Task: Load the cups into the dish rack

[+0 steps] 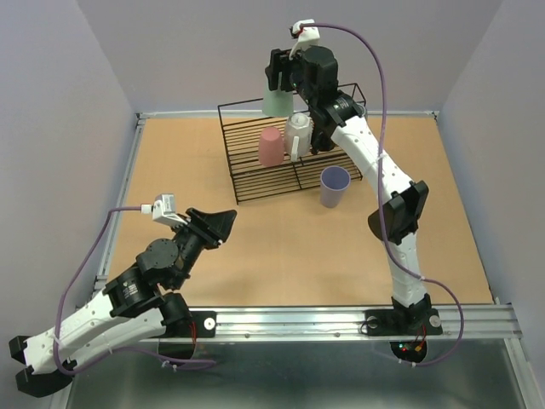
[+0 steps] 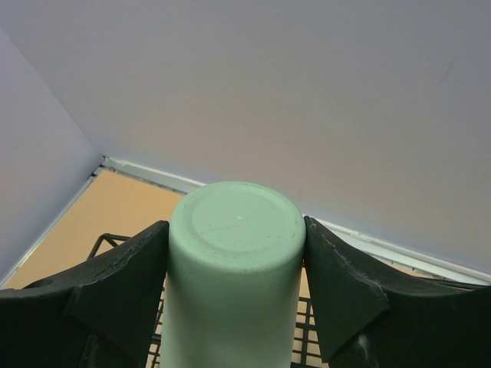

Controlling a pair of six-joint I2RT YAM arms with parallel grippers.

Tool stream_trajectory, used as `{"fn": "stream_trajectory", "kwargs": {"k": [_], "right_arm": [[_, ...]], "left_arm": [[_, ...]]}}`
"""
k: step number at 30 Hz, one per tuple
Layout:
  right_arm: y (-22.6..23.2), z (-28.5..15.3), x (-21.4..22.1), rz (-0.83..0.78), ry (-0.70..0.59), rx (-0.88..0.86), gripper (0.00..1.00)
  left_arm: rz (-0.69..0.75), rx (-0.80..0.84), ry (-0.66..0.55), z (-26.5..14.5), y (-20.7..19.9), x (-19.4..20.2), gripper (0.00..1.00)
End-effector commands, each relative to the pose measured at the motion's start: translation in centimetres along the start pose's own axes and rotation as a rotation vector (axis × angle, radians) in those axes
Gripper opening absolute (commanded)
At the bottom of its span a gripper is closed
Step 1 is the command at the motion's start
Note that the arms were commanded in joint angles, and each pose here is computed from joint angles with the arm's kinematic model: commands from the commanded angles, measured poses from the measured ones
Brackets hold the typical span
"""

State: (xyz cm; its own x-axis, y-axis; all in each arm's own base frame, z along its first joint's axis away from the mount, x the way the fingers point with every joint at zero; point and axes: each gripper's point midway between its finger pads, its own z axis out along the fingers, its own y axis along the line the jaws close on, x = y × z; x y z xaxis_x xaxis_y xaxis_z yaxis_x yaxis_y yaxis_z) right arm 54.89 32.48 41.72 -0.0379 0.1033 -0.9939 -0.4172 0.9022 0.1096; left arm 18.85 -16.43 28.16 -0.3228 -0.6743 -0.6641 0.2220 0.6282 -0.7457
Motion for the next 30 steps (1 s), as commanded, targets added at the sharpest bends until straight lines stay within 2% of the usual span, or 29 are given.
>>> {"fn": "stream_trajectory", "kwargs": {"k": [1,24,30], "right_arm": [[0.6,-0.2,-4.5,-0.028,-0.126,-0.011,0.0],[2.0,3.3,3.2,-0.057,-0.02,-0.014,0.01],[2.4,3.7,4.4,-0.046,-0.003,-0.025,0.17]], "left_arm": [[0.027,-0.006,-0.011,-0.4,0.5,-0.4,0.51],[-0.015,-0.02,-0.029,-2.9,2.8,-1.3,0.51],[-0.019,-0.022,-0.041,-3.3,3.0,-1.7,0.51]]}}
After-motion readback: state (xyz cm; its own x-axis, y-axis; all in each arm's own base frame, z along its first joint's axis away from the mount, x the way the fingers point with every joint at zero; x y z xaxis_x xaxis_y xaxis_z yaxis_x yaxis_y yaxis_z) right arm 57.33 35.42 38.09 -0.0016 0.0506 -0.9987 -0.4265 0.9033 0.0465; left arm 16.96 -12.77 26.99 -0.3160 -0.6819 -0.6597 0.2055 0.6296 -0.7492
